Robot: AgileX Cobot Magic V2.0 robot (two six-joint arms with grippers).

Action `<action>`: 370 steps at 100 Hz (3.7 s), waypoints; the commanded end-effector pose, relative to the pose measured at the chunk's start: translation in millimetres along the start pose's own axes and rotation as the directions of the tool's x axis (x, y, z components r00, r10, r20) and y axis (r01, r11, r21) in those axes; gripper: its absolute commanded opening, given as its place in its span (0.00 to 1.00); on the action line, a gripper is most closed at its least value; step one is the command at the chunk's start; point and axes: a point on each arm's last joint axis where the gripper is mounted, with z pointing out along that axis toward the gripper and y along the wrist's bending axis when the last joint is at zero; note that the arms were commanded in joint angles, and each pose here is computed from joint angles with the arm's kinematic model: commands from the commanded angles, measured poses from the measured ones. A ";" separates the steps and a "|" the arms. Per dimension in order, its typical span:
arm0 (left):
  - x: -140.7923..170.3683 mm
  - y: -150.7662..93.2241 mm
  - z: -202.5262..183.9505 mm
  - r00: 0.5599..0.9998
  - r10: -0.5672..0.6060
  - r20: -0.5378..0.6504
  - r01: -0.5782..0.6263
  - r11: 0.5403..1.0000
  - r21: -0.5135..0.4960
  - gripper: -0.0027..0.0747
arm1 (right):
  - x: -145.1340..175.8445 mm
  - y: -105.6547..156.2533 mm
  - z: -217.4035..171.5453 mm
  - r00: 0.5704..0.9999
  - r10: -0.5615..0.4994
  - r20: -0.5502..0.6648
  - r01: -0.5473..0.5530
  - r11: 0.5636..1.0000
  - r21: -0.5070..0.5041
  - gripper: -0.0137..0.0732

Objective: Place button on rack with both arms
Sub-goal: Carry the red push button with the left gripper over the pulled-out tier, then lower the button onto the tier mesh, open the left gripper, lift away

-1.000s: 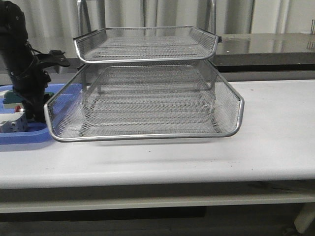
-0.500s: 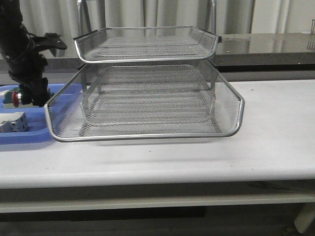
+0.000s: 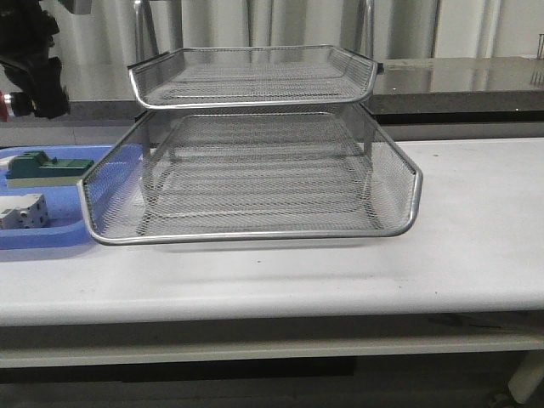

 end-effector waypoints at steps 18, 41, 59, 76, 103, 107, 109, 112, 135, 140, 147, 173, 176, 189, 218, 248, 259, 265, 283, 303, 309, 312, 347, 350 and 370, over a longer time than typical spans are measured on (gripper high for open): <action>-2.7 -4.9 -80.1 0.991 -0.057 0.118 0.055 0.998 0.020 0.05 | -11.2 -0.5 -7.8 0.996 -0.008 0.084 0.008 1.000 0.002 0.08; -6.8 -18.2 -115.7 0.968 -0.137 0.208 0.117 0.988 0.104 0.05 | -11.2 -0.5 -7.8 0.996 -0.008 0.084 0.008 1.000 0.002 0.08; -18.3 -35.8 -142.3 0.951 -0.154 0.267 0.127 0.985 0.116 0.05 | -11.2 -0.5 -7.8 0.996 -0.008 0.084 0.008 1.000 0.002 0.08; -40.1 -69.6 -160.5 0.945 -0.091 0.314 0.049 0.989 0.138 0.05 | -11.2 -0.5 -7.8 0.996 -0.008 0.084 0.008 1.000 0.002 0.08; -77.2 -141.7 -165.5 0.934 0.065 0.352 -0.147 0.966 0.212 0.05 | -11.2 -0.5 -7.8 0.996 -0.008 0.084 0.008 1.000 0.002 0.08; -80.3 -150.0 -165.4 0.932 0.081 0.354 -0.168 0.961 0.221 0.05 | -11.2 -0.5 -7.8 0.996 -0.008 0.084 0.008 1.000 0.002 0.08; -81.7 -154.7 -164.7 0.931 0.092 0.353 -0.179 0.958 0.226 0.05 | -11.2 -0.5 -7.8 0.996 -0.008 0.084 0.008 1.000 0.002 0.08; -84.2 -162.1 -164.9 0.929 0.106 0.355 -0.198 0.952 0.233 0.05 | -11.2 -0.5 -7.8 0.996 -0.008 0.084 0.008 1.000 0.002 0.08; -92.6 -194.3 -151.6 0.929 0.167 0.330 -0.266 0.921 0.284 0.05 | -11.2 -0.5 -7.8 0.996 -0.008 0.084 0.008 1.000 0.002 0.08; -93.7 -198.5 -146.3 0.932 0.174 0.319 -0.272 0.916 0.295 0.05 | -11.2 -0.5 -7.8 0.996 -0.008 0.084 0.008 1.000 0.002 0.08; -96.1 -203.4 -137.0 0.936 0.181 0.302 -0.277 0.909 0.312 0.05 | -11.2 -0.5 -7.8 0.996 -0.008 0.084 0.008 1.000 0.002 0.08; -105.6 -216.1 -103.3 0.946 0.206 0.249 -0.287 0.891 0.353 0.05 | -11.2 -0.5 -7.8 0.996 -0.008 0.084 0.008 1.000 0.002 0.08; -106.5 -216.8 -99.5 0.948 0.207 0.244 -0.286 0.890 0.356 0.05 | -11.2 -0.5 -7.8 0.996 -0.008 0.084 0.008 1.000 0.002 0.08; -109.3 -219.7 -84.0 0.952 0.209 0.223 -0.281 0.886 0.370 0.05 | -11.2 -0.5 -7.8 0.996 -0.008 0.084 0.008 1.000 0.002 0.08; -112.6 -221.4 -71.5 0.952 0.213 0.219 -0.283 0.886 0.368 0.06 | -11.2 -0.5 -7.8 0.996 -0.008 0.084 0.008 1.000 0.002 0.08; -112.1 -221.6 -71.5 0.952 0.216 0.215 -0.284 0.884 0.371 0.39 | -11.2 -0.5 -7.8 0.996 -0.008 0.084 0.008 1.000 0.002 0.08; -112.1 -221.6 -71.5 0.952 0.216 0.216 -0.284 0.884 0.371 0.54 | -11.2 -0.5 -7.8 0.996 -0.008 0.084 0.008 1.000 0.002 0.08; -112.1 -221.6 -71.5 0.952 0.216 0.216 -0.284 0.884 0.371 0.61 | -11.2 -0.5 -7.8 0.996 -0.008 0.084 0.008 1.000 0.002 0.08; -112.1 -221.6 -71.5 0.952 0.216 0.216 -0.284 0.884 0.371 0.67 | -11.2 -0.5 -7.8 0.996 -0.008 0.084 0.008 1.000 0.002 0.08; -112.8 -221.2 -73.5 0.952 0.213 0.218 -0.283 0.883 0.374 0.67 | -11.2 -0.5 -7.8 0.996 -0.008 0.084 0.008 1.000 0.002 0.08; -114.0 -220.4 -78.2 0.952 0.206 0.227 -0.281 0.883 0.376 0.67 | -11.2 -0.5 -7.8 0.996 -0.008 0.084 0.008 1.000 0.002 0.08; -114.4 -220.0 -80.4 0.952 0.206 0.227 -0.281 0.882 0.379 0.67 | -11.2 -0.5 -7.8 0.996 -0.008 0.084 0.008 1.000 0.002 0.08; -108.0 -206.0 -122.5 0.956 0.126 0.266 -0.213 0.920 0.328 0.66 | -11.2 -0.5 -7.8 0.996 -0.008 0.084 0.008 1.000 0.002 0.08; -106.0 -202.2 -126.6 0.957 0.117 0.265 -0.200 0.928 0.314 0.66 | -11.2 -0.5 -7.8 0.996 -0.008 0.084 0.008 1.000 0.002 0.08; -89.5 -178.3 -160.4 0.957 0.019 0.291 -0.097 0.961 0.259 0.66 | -11.2 -0.5 -7.8 0.996 -0.008 0.084 0.008 1.000 0.002 0.08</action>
